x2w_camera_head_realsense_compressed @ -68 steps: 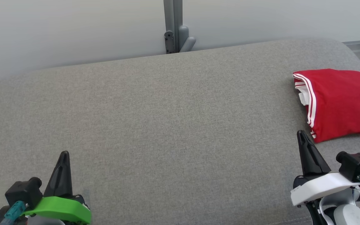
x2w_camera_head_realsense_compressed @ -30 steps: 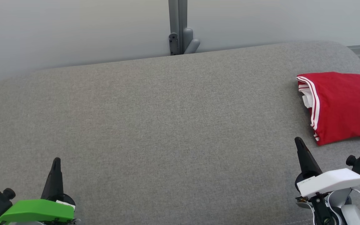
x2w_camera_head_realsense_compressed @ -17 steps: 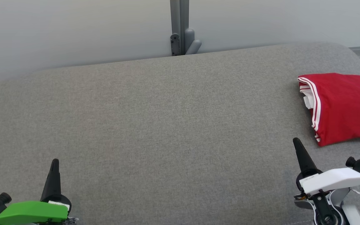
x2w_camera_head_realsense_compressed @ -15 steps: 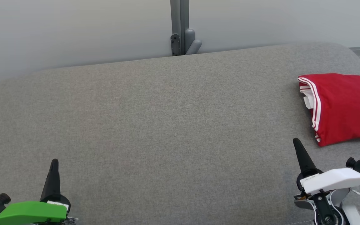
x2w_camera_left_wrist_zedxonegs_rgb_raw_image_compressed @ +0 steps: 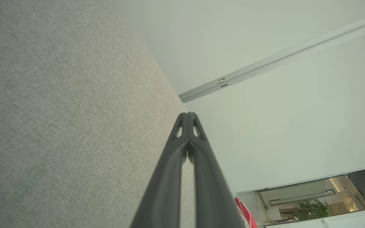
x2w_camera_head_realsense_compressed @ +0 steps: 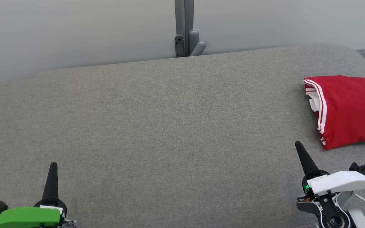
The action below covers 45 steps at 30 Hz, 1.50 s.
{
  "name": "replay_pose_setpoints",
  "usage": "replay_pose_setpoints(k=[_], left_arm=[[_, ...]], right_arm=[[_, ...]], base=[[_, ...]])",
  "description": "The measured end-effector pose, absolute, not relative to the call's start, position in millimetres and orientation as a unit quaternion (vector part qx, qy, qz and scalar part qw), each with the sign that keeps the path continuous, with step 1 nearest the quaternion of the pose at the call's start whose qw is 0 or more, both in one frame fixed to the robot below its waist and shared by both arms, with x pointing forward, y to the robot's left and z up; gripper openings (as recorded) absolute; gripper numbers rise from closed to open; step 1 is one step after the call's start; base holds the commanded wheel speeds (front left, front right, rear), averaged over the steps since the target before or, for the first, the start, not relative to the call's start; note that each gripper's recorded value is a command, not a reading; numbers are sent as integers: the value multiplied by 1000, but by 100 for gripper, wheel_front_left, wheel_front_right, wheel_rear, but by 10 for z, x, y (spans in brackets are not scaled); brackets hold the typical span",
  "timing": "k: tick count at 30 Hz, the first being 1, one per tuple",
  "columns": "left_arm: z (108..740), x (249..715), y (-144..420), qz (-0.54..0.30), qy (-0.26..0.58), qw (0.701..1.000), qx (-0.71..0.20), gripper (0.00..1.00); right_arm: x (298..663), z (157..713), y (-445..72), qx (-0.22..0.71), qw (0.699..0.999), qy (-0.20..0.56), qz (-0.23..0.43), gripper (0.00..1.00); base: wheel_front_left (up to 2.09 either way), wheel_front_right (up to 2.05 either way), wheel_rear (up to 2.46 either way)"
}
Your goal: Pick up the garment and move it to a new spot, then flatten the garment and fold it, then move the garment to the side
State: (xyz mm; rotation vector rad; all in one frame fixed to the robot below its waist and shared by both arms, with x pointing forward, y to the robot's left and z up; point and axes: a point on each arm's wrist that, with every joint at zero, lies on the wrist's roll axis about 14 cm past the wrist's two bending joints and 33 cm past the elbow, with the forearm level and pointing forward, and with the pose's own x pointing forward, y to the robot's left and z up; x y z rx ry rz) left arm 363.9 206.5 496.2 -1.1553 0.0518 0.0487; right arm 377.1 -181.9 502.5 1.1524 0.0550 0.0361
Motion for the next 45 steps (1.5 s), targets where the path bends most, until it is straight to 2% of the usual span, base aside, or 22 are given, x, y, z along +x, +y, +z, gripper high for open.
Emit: replay_pose_setpoints(k=[45], left_arm=[[5017, 3531, 2242, 33, -22, 726, -686, 0]], right_arm=[[3828, 5015, -1724, 686, 726, 37, 26, 0]], base=[[0, 0, 0]])
